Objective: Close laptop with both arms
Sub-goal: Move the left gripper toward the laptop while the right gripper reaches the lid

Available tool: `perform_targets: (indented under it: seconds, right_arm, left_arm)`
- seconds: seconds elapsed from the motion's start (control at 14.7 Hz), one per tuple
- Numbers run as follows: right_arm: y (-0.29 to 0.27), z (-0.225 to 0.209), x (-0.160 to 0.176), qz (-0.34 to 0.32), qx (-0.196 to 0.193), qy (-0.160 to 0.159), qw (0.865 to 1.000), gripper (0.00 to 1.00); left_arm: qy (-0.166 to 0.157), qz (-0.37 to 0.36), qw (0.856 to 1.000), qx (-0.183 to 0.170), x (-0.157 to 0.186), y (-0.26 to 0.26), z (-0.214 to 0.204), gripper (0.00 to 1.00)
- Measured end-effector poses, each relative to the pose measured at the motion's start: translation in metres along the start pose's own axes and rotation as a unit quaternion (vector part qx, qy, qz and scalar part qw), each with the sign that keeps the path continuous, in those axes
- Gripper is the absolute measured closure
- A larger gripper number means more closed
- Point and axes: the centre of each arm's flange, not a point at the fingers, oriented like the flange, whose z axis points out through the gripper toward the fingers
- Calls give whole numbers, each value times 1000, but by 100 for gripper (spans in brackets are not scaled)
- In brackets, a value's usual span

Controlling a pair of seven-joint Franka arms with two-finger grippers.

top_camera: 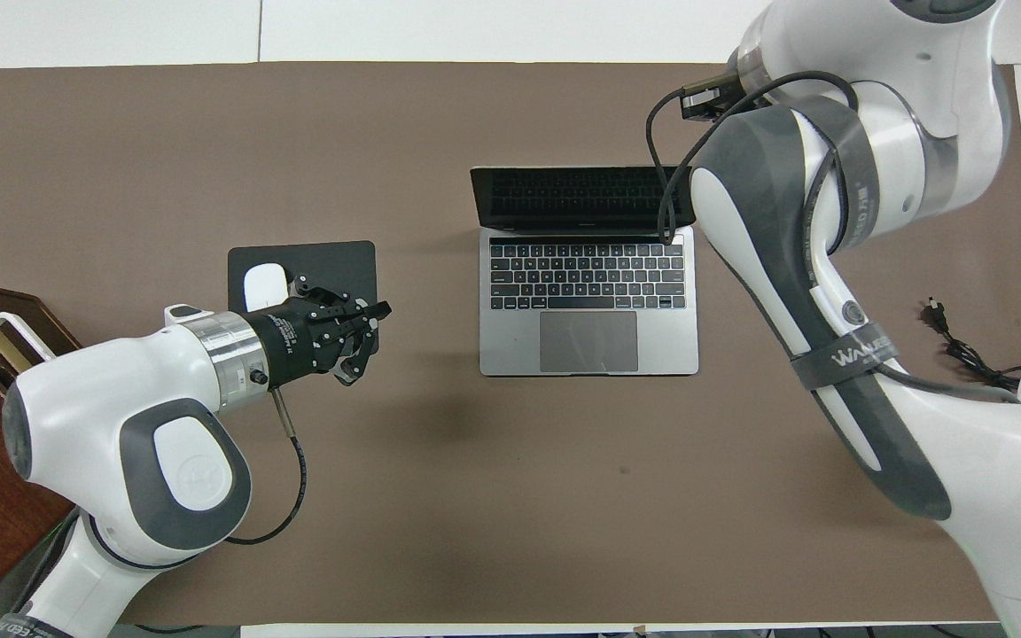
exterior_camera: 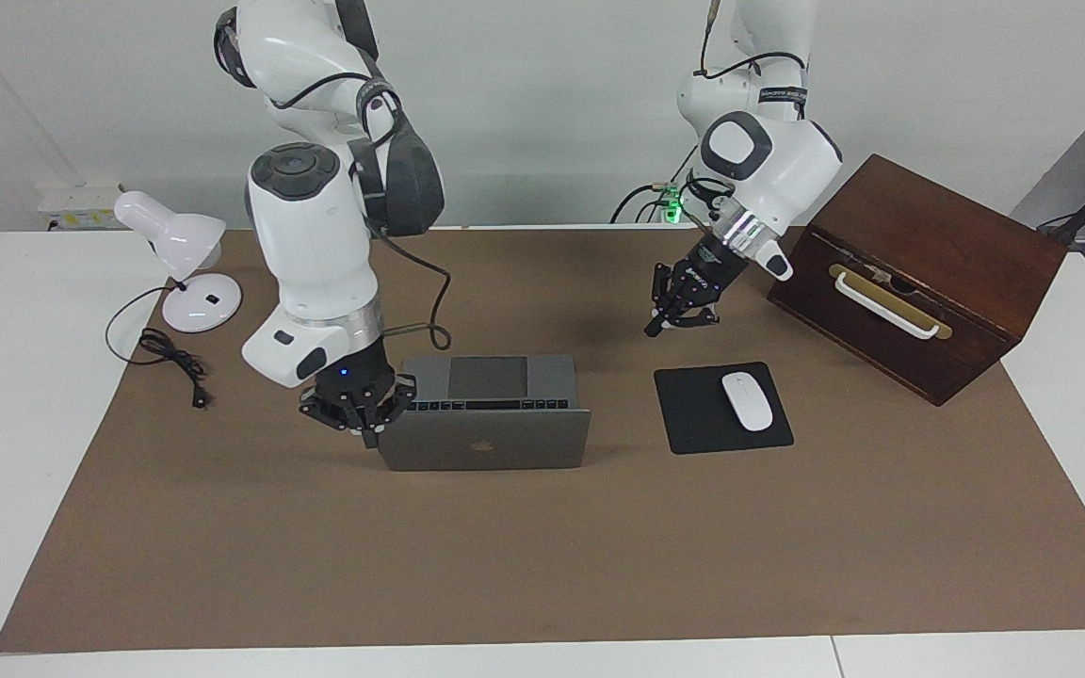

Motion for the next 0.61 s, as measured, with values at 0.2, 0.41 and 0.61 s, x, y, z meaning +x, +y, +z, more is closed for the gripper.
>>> perform_targets:
  seconds: [0.2,0.41,0.61]
  right_arm:
    - [-15,10,-1,35,3,-7,999,99]
    - [-30,26,-1,79,4,-15,997,99]
    - [-53,31,1,95,8,-14,995,99]
  left_arm:
    - [1,-15,1000,-18,-6,-26,25,99]
    - [3,-37,999,-39,0,-39,46,99]
    - [4,-58,997,-55,8,-39,54,99]
